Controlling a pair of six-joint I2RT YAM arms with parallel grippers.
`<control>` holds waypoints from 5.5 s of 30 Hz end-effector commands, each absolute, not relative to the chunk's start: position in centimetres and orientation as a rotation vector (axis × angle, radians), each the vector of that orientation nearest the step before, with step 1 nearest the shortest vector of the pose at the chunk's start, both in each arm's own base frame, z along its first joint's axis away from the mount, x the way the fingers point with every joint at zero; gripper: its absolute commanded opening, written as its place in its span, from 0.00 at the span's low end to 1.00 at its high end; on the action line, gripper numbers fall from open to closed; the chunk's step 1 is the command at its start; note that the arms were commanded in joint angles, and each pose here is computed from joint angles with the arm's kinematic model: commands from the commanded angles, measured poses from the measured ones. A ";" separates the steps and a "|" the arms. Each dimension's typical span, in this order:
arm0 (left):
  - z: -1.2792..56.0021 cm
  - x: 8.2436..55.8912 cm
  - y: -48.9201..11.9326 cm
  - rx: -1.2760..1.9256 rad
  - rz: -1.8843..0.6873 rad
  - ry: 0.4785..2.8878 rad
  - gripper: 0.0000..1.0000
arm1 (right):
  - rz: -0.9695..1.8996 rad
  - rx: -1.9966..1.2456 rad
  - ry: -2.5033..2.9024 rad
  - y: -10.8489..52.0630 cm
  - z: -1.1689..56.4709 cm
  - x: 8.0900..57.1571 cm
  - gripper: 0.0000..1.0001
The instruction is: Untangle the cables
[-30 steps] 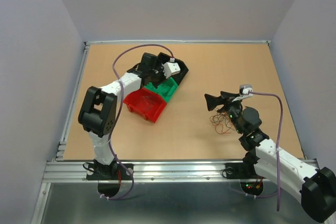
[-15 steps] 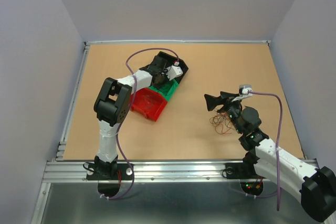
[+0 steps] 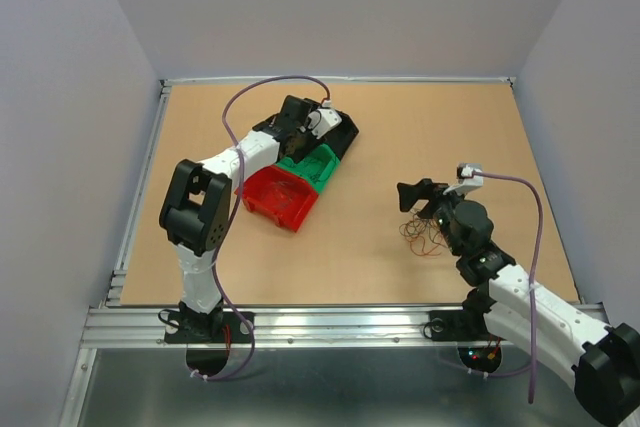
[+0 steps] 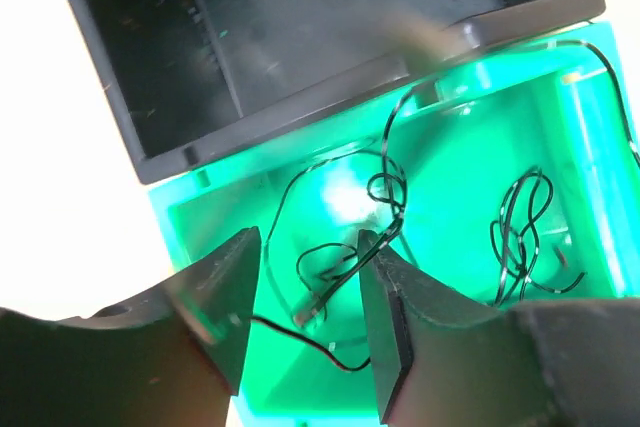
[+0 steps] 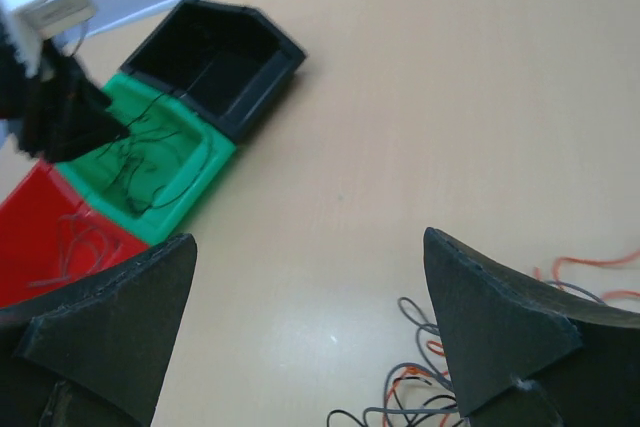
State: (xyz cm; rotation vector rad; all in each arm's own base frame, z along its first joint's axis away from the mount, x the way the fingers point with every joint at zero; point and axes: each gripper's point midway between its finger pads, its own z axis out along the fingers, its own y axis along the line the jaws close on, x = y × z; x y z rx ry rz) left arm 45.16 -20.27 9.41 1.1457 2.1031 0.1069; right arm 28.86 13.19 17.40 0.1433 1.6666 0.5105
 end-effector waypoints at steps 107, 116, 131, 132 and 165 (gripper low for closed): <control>11.2 46.3 -16.4 0.867 0.164 2.192 0.38 | 0.347 0.377 1.643 8.7 19.7 29.0 1.00; 12.2 44.4 -17.0 0.906 0.180 2.194 0.50 | 0.356 0.366 1.655 9.1 19.6 29.1 1.00; 17.6 43.0 -18.8 0.870 0.066 2.011 0.57 | 0.369 0.344 1.655 9.4 19.7 29.0 1.00; 18.2 42.9 -18.8 0.863 0.061 1.991 0.61 | 0.366 0.343 1.659 9.4 19.5 29.0 1.00; 16.8 28.3 -35.4 1.252 -0.366 1.441 0.93 | -0.170 0.578 2.095 5.8 9.4 29.3 0.97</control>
